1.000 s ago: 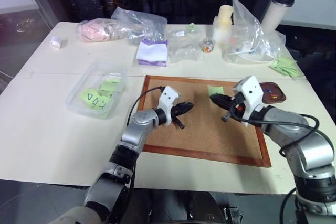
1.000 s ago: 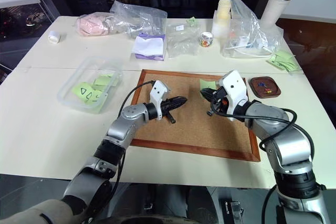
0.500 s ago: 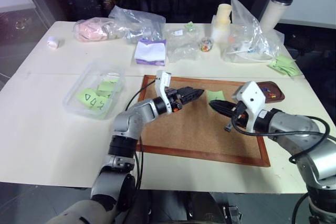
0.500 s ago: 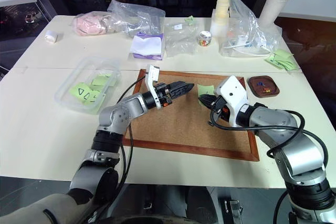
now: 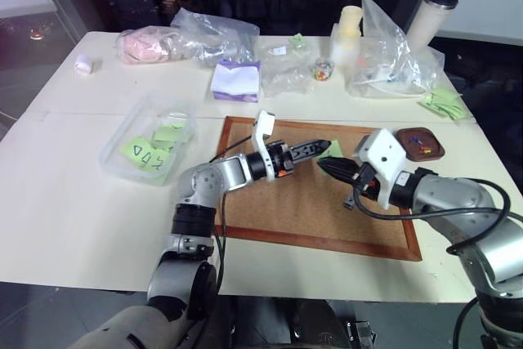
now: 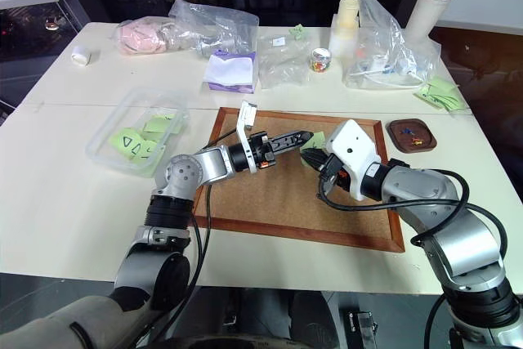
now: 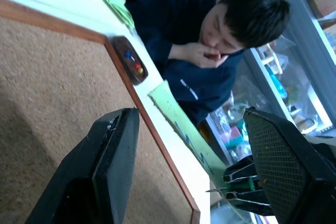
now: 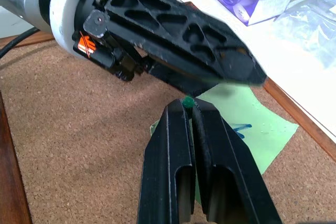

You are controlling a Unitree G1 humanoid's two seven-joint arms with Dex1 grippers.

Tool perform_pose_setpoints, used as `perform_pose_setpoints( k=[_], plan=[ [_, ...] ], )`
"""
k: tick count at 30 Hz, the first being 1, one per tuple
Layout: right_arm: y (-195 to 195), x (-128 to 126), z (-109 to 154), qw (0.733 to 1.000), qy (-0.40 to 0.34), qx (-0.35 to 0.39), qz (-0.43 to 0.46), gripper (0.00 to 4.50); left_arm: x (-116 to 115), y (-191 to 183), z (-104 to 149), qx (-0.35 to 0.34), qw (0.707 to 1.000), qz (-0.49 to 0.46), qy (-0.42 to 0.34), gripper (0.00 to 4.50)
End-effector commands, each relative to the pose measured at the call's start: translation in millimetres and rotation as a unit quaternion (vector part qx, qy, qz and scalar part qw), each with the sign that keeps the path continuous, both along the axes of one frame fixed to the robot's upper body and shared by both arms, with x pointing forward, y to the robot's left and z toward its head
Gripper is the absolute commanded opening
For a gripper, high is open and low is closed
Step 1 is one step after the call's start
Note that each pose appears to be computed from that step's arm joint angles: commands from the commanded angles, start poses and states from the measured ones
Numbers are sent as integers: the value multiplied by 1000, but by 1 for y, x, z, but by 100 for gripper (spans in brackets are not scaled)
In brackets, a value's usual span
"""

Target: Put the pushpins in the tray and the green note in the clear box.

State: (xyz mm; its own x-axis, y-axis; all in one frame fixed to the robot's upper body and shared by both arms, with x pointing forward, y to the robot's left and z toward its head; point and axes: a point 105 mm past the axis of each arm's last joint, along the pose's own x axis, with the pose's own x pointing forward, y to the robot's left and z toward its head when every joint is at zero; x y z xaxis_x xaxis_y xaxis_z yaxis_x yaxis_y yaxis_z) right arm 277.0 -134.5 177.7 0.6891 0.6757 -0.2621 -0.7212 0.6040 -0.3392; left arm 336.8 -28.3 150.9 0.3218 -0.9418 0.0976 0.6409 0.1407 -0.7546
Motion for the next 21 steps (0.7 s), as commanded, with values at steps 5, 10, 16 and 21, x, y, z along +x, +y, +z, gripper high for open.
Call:
perform_pose_setpoints(
  k=[5, 10, 16, 21],
  plan=[
    [8, -5, 13, 999, -28, -3, 16, 0, -5, -8, 13, -20, 1000, -16, -16, 122],
    [6, -5, 15, 999, -33, -6, 12, 0, -5, -5, 13, -23, 999, -12, -18, 2],
    [0, -1, 31, 998, -55, 13, -8, 0, 0, -1, 8, 2, 999, 5, -40, 2],
    [-29, 14, 58, 988, -82, 89, -93, 0, 6, 6, -4, 43, 995, 26, -83, 2]
  ],
)
